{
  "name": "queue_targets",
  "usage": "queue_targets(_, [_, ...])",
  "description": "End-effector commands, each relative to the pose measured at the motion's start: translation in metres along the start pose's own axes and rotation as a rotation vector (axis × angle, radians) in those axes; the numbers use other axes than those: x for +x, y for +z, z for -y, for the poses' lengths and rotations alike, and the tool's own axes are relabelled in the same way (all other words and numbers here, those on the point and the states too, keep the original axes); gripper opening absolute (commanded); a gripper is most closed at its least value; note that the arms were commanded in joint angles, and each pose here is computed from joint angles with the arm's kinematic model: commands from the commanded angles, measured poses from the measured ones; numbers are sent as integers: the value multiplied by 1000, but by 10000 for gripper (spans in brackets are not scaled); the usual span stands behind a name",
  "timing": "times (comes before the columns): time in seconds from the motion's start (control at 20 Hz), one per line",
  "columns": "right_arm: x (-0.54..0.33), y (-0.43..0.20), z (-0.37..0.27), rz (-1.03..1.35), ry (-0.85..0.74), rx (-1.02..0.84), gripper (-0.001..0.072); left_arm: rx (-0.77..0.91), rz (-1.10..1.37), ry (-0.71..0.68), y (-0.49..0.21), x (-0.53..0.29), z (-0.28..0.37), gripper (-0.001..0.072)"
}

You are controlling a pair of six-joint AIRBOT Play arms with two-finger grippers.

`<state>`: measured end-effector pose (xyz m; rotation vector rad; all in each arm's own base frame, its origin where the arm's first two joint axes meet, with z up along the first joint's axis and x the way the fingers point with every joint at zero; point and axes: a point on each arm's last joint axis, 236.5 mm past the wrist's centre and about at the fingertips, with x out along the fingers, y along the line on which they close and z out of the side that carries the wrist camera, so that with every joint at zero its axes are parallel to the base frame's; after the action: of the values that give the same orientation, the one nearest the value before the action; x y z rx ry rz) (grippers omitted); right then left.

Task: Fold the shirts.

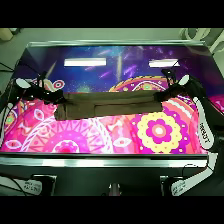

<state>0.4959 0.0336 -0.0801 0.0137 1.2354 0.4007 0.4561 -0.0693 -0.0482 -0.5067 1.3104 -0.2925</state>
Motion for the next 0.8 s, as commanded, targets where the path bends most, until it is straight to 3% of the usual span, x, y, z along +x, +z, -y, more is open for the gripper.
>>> queue_targets(0.0, [11,-9,-1,-41,22,17,123,-69,-118,-19,-18,24,-11,68])
queue_targets(0.05, [4,-7,2,-28,15,21,343,-70,-124,-25,-19,21,-10,219])
queue_targets(0.1, [-6,-4,6,-12,9,26,491,-67,-127,-30,-17,14,-9,330])
queue_targets(0.4, [-53,12,50,165,79,199,575,61,82,-35,23,-52,32,328])
queue_targets(0.5, [-42,13,47,172,133,249,691,124,135,-41,26,-69,54,328])
queue_targets(0.75, [-12,19,37,188,251,355,705,230,160,-71,12,-84,104,327])
